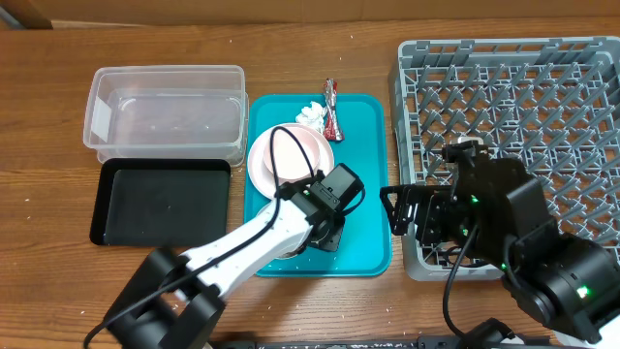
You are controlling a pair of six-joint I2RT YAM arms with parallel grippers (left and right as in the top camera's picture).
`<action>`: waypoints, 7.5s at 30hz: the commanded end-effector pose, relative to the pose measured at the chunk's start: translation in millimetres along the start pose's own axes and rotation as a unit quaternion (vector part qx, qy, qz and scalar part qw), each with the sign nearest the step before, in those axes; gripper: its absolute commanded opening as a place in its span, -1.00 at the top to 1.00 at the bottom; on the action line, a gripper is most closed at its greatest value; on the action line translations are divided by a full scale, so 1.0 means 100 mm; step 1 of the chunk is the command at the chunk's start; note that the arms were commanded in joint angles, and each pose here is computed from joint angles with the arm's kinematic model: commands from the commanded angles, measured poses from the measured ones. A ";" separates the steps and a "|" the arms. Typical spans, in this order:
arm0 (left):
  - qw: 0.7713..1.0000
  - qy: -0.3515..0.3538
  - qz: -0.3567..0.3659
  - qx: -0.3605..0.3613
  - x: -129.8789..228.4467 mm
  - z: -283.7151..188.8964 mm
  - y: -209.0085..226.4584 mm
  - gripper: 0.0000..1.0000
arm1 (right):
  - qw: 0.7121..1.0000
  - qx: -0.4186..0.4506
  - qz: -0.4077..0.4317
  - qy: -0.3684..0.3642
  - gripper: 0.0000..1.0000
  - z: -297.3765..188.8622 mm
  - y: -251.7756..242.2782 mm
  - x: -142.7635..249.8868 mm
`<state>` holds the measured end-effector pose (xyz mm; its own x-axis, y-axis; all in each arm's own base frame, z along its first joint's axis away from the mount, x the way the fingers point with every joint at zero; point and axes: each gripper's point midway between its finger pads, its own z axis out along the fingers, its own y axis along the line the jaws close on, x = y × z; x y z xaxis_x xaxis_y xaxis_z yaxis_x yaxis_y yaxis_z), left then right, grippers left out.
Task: Sort waste into correct bins and load items into the dishwasher
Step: 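Grasp the white bowl of rice scraps with the left gripper, then tip the bowl over the black tray to dump the rice, then return the empty white bowl to the teal tray with the left gripper, then grasp the empty white bowl with the right gripper and lift, then place the white bowl into the dish rack with the right gripper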
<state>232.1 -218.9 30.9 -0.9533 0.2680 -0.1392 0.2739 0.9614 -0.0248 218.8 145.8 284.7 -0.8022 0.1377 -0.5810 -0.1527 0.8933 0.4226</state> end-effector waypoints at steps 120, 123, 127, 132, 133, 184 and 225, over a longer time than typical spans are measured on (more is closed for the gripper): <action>0.991 -0.071 -0.099 0.047 -0.06 -0.75 0.58 0.92 | 1.000 0.003 0.004 0.001 -1.00 0.05 0.02 -0.06; 0.992 -0.075 -0.103 0.022 -0.05 -0.64 0.41 0.92 | 1.000 0.003 0.004 0.001 -1.00 0.05 0.02 -0.06; 0.991 -0.069 -0.111 0.007 -0.05 -0.51 0.34 0.92 | 1.000 0.006 0.004 0.005 -1.00 0.05 0.01 -0.04; 0.992 -0.058 -0.117 0.001 -0.04 -0.42 0.35 0.88 | 1.000 0.007 0.004 0.007 -0.99 0.05 0.00 -0.03; 0.992 -0.057 -0.116 0.002 -0.04 -0.42 0.35 0.87 | 1.000 0.007 0.004 0.007 -1.00 0.05 0.00 -0.03; 0.883 -0.244 -0.400 -0.042 0.90 -2.82 1.93 -1.00 | 0.943 0.136 -0.145 0.266 0.92 2.26 -0.04 0.98; 0.883 -0.243 -0.400 -0.042 0.90 -2.81 1.93 -1.00 | 0.887 0.404 -0.075 -0.210 0.92 0.33 -0.61 -0.92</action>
<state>162.6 5.5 287.5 -0.6820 -0.5280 -0.5061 -0.4804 0.8452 -0.2343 302.4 138.5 239.9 -0.6871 -0.0198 -0.7262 0.1178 0.9834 -0.1383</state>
